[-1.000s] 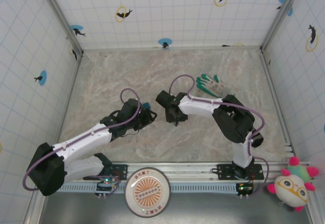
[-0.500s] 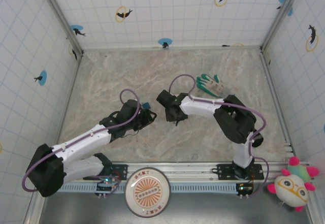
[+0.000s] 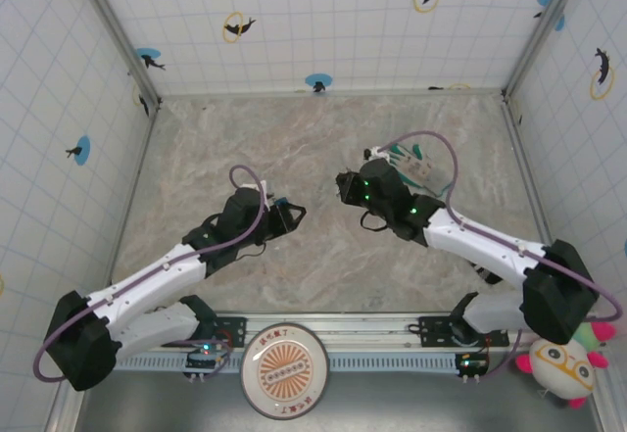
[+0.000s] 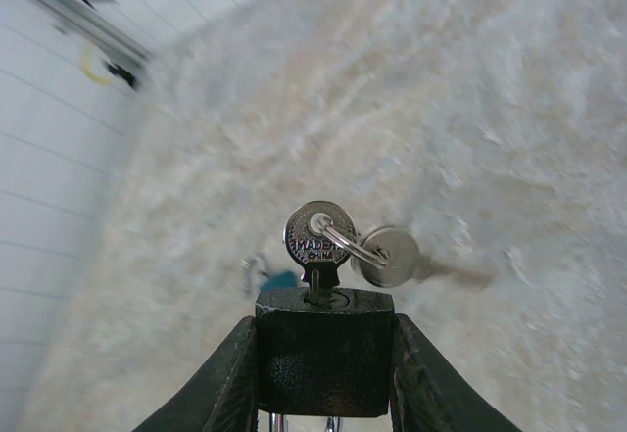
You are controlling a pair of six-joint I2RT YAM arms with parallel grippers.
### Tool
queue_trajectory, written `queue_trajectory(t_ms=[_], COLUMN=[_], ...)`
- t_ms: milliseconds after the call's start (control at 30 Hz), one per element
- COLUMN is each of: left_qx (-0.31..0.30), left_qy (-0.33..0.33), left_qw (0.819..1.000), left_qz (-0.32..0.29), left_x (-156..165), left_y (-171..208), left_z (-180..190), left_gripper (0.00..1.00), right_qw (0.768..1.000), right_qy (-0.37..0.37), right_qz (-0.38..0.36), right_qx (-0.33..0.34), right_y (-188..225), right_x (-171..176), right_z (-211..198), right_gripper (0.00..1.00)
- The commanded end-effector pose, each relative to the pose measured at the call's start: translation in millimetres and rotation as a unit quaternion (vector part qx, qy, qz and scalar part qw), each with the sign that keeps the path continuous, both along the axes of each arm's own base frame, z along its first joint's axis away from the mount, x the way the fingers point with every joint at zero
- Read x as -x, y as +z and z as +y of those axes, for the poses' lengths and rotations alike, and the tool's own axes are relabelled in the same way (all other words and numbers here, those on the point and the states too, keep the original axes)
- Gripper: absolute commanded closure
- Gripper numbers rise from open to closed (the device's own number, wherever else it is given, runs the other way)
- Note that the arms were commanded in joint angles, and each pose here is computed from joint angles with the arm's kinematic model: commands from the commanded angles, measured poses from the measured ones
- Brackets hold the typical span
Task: Unlock with the key
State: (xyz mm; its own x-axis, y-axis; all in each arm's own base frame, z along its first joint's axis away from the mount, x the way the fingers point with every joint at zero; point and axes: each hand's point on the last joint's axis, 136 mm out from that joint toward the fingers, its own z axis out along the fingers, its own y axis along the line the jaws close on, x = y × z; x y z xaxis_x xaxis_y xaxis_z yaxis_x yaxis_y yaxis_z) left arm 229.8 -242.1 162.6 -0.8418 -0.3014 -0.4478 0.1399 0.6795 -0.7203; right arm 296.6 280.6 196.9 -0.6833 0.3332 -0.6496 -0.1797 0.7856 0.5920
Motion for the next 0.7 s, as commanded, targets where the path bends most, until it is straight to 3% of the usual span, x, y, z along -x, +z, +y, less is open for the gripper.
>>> queue_trajectory(t_ms=[0,133,367,533,667], left_qx=[0.051,0.127,0.26,0.28,0.325], left_qy=[-0.042,-0.073,-0.101,-0.111,-0.126], left_qw=[0.996,0.987,0.954,0.948,0.93], left_qz=[-0.063,-0.07,-0.106,-0.104,-0.119], left_x=[-5,-1,13,18,24], left_y=[43,65,111,119,134], left_z=[-19,-38,-45,-46,-46], left_gripper=[0.49,0.44,0.31,0.26,0.23], right_qw=[0.992,0.98,0.952,0.935,0.926], right_qy=[-0.002,0.028,0.07,0.09,0.109], right_qz=[-0.058,-0.1,-0.163,-0.192,-0.195], right_qx=[-0.112,-0.169,-0.25,-0.285,-0.304], right_y=[45,70,105,127,135], right_x=[-2,12,35,45,51], right_z=[7,10,7,6,13], right_gripper=[0.82,0.83,0.83,0.83,0.84])
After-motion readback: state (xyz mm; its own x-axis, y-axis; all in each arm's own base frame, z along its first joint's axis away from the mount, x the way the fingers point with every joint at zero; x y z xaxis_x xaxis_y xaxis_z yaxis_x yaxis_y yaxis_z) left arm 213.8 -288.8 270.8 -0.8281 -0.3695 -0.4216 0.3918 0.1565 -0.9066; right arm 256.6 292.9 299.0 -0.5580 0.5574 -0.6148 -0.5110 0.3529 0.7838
